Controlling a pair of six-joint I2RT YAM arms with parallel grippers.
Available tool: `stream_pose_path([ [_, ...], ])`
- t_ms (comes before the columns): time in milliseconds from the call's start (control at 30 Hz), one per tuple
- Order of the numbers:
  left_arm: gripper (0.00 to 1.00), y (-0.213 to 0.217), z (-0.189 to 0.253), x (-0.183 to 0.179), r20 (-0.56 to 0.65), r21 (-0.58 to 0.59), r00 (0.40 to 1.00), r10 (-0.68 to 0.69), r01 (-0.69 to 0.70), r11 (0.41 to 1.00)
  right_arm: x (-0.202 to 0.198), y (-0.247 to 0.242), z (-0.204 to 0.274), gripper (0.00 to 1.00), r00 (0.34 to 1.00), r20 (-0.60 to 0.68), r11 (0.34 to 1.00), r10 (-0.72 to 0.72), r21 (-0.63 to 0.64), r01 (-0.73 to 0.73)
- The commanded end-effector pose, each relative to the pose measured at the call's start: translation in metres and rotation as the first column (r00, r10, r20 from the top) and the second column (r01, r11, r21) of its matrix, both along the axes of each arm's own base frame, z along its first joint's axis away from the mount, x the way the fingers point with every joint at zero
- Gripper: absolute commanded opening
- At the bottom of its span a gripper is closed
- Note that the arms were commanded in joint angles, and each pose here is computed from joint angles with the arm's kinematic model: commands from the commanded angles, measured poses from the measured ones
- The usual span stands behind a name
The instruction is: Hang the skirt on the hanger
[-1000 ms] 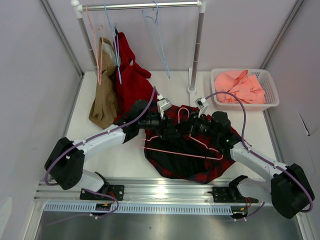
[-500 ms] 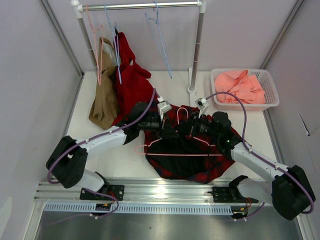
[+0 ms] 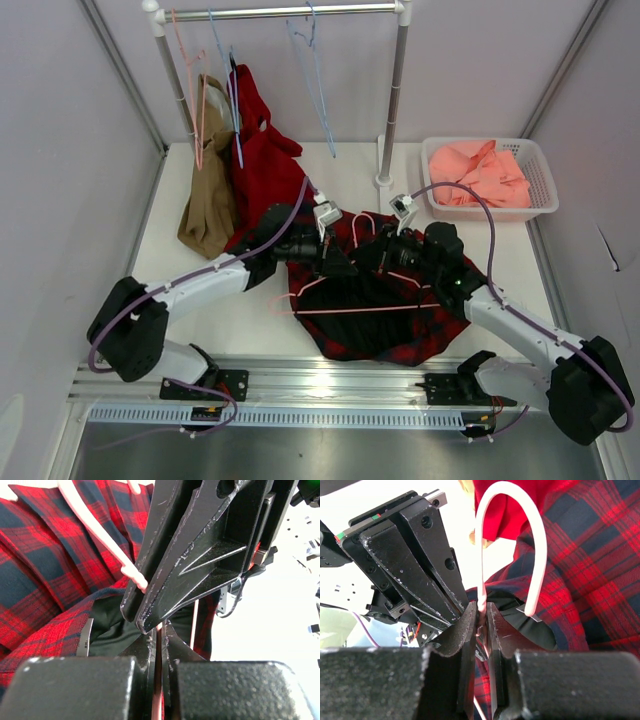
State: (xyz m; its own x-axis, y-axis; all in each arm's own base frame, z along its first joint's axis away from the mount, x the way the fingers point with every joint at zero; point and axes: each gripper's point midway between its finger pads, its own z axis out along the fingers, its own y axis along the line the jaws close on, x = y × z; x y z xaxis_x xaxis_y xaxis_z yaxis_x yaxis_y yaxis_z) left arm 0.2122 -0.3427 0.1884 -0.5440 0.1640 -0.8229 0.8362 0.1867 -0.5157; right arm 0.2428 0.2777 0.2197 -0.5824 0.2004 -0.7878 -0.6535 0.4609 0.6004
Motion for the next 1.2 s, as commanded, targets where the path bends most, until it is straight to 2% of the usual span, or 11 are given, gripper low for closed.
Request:
stream_pose_path([
  [0, 0.00, 0.001, 0.041, -0.002, 0.090, -0.087, 0.996, 0.010, -0.002, 0.996, 0.006, 0.001, 0.040, 0.03, 0.993, 0.116, 1.000, -0.028, 0.009, 0.027],
  [167, 0.00, 0.003, 0.055, -0.005, 0.118, -0.111, 0.993, 0.019, -0.005, 0.994, 0.008, 0.001, 0.041, 0.20, 0.991, 0.117, 0.997, -0.059, -0.052, 0.065],
  [233, 0.00, 0.005, 0.059, -0.003, 0.128, -0.113, 0.991, 0.040, -0.025, 0.993, 0.011, 0.000, 0.041, 0.30, 0.990, 0.120, 0.994, -0.076, -0.070, 0.085],
  [267, 0.00, 0.006, 0.060, -0.003, 0.133, -0.115, 0.990, 0.047, -0.032, 0.993, 0.011, -0.001, 0.040, 0.41, 0.990, 0.116, 0.993, -0.084, -0.077, 0.093],
  [333, 0.00, 0.008, 0.062, 0.003, 0.134, -0.108, 0.987, 0.086, -0.072, 0.992, 0.014, -0.004, 0.038, 0.53, 0.987, 0.110, 0.987, -0.114, -0.098, 0.125],
  [367, 0.00, 0.008, 0.061, 0.005, 0.134, -0.101, 0.986, 0.094, -0.081, 0.992, 0.015, -0.005, 0.037, 0.63, 0.986, 0.111, 0.985, -0.121, -0.106, 0.133],
  [567, 0.00, 0.012, 0.056, 0.013, 0.133, -0.081, 0.979, 0.152, -0.142, 0.987, 0.023, -0.018, 0.039, 0.81, 0.971, 0.128, 0.963, -0.204, -0.154, 0.223],
  [667, 0.00, 0.014, 0.057, 0.017, 0.135, -0.084, 0.975, 0.178, -0.168, 0.982, 0.020, -0.026, 0.038, 0.87, 0.966, 0.128, 0.953, -0.224, -0.177, 0.245],
  [867, 0.00, 0.019, 0.054, 0.025, 0.136, -0.074, 0.962, 0.236, -0.228, 0.971, 0.012, -0.035, 0.070, 0.89, 0.957, 0.181, 0.957, -0.228, -0.142, 0.255],
  [1167, 0.00, 0.033, 0.084, 0.034, 0.156, -0.147, 0.929, 0.335, -0.314, 0.938, 0.010, -0.061, 0.108, 0.95, 0.919, 0.206, 0.923, -0.337, -0.118, 0.366],
])
